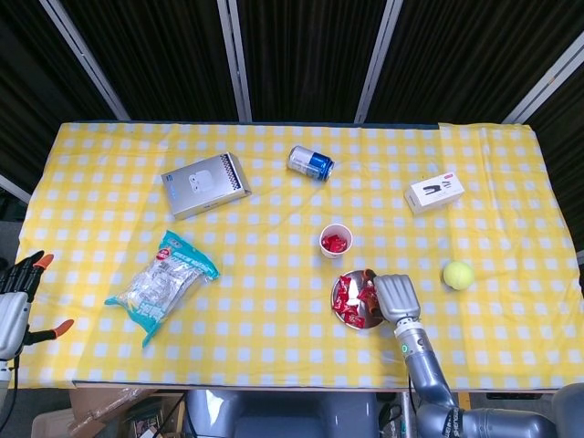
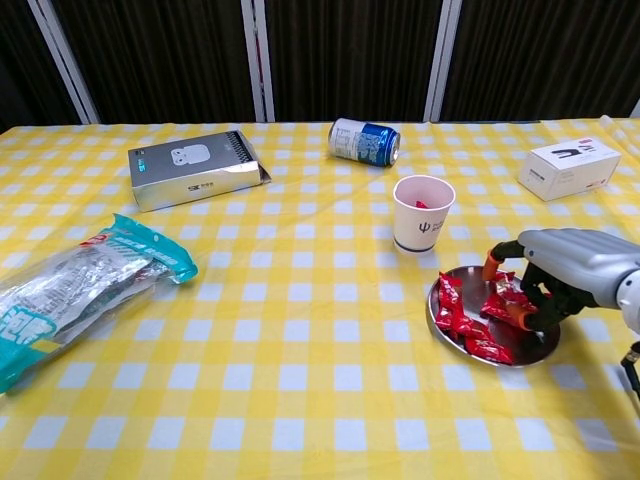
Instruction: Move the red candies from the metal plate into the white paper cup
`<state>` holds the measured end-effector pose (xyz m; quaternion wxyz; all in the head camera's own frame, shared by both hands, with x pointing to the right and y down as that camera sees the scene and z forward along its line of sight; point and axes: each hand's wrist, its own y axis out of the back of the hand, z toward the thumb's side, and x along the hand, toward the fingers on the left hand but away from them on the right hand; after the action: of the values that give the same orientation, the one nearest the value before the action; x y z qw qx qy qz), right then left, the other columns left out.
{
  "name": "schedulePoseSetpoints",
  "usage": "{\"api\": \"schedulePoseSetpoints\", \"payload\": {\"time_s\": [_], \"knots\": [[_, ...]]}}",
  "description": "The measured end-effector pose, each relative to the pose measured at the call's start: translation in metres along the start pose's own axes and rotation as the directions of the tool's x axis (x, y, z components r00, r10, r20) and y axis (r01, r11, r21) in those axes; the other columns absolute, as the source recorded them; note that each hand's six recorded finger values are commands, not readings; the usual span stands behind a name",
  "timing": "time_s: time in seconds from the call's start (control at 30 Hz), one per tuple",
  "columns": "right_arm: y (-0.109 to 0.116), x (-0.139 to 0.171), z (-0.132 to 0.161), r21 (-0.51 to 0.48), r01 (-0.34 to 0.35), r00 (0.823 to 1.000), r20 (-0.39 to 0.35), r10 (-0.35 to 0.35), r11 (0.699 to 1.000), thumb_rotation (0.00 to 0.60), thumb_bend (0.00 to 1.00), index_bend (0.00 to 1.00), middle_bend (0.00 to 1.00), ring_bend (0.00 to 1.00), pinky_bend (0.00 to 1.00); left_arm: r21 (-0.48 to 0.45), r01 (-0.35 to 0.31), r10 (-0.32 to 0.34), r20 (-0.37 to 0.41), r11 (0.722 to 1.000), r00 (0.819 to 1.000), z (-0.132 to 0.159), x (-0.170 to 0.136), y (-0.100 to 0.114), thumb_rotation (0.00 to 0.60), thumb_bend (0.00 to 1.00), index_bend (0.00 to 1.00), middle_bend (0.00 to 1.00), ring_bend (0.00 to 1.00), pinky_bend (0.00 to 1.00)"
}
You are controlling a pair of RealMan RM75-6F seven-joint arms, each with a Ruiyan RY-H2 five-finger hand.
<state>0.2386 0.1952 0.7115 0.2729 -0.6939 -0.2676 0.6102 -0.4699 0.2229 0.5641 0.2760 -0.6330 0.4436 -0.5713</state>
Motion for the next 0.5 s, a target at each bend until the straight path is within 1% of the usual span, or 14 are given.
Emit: {"api": "schedulePoseSetpoints", "payload": {"time_s": [0.13,0.27,0.5], "knots": [[-0.0031,-0.0029,-0.0054,0.001,-0.010,1.000,0.017,0.010,1.000,0.600,0.41,0.40,0.83,0.84,0.95,0.000,0.001,-0.001,0.001,1.000,1.000,0.0004,0.0001,-0.0002,0.600,0.04,0.00,0.00,0.00,0.00],[-0.0045,-0.0024,-0.0048,-0.005,-0.016,1.000,0.013,0.016,1.000,0.600,0.41,0.47,0.83,0.84,0.95,0.001,0.003,-0.003,0.000,1.000,1.000,0.0007,0.0002,-0.0007,0.600,0.04,0.00,0.00,0.00,0.00],[-0.0043,-0.0015,-0.0001,-0.011,-0.013,1.000,-0.002,0.013,1.000,0.600,0.41,0.51,0.83,0.84,0.95,-0.002,0.002,-0.002,0.001,1.000,1.000,0.0013,0.0002,-0.0005,0.600,0.04,0.00,0.00,0.00,0.00]]}}
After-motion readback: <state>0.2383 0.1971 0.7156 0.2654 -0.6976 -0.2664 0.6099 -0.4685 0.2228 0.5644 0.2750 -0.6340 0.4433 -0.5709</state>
